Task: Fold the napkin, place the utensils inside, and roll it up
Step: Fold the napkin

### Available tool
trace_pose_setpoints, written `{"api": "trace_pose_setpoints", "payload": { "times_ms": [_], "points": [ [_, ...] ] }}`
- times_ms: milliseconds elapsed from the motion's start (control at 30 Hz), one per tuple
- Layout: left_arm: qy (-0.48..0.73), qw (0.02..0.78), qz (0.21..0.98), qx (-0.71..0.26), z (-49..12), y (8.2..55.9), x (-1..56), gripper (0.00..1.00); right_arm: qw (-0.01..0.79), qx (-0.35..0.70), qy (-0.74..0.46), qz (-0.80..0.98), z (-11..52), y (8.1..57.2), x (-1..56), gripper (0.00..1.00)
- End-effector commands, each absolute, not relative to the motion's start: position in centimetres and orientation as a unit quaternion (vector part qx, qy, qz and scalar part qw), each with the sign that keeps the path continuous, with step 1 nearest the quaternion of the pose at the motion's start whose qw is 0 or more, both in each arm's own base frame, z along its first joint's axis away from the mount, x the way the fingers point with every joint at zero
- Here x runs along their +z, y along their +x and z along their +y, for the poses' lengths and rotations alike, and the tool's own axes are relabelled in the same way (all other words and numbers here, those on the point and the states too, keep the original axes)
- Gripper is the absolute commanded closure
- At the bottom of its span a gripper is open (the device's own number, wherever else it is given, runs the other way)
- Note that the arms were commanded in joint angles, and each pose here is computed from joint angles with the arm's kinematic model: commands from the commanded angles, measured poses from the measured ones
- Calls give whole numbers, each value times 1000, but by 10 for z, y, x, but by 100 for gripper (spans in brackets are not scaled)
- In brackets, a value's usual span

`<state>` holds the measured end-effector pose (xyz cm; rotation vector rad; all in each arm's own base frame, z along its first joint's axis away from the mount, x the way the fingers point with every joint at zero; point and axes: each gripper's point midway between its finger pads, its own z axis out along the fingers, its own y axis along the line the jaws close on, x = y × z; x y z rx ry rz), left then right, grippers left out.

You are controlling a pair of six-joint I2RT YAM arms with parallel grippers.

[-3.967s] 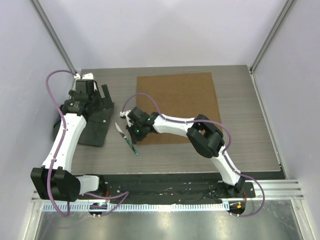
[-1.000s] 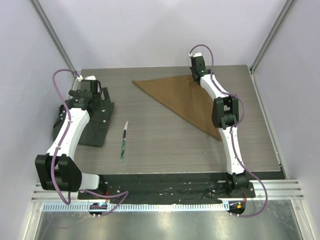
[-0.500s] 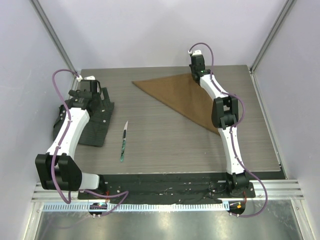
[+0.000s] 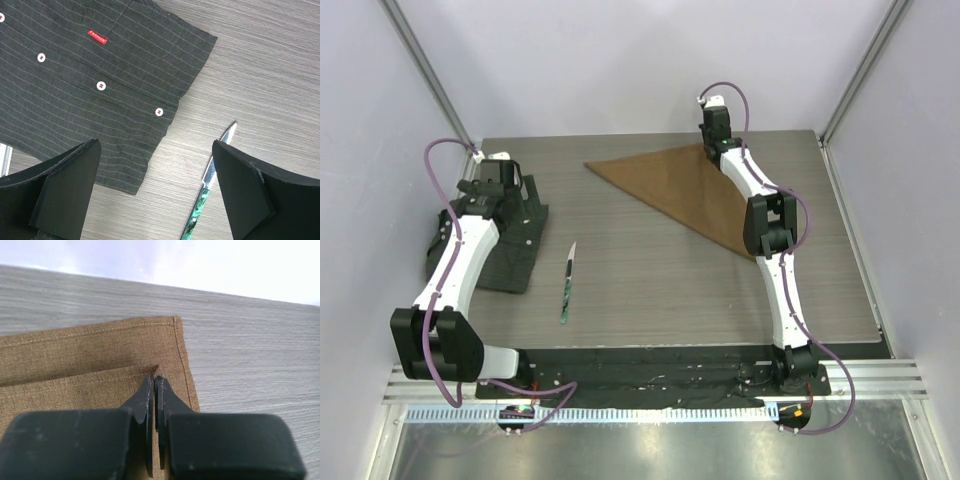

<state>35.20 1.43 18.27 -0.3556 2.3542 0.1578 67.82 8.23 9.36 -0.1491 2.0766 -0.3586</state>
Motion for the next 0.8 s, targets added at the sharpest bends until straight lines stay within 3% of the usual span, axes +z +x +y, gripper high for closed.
{"api": "trace_pose_setpoints", "payload": {
  "times_ms": [0, 767],
  "points": [
    [-142, 389, 908, 64, 19, 360, 190, 0, 568, -138, -36, 810, 84, 692, 174, 99],
    [-143, 391, 907, 61, 19, 359, 192, 0, 603, -129, -21, 787, 84, 697, 209, 99]
  ]
}}
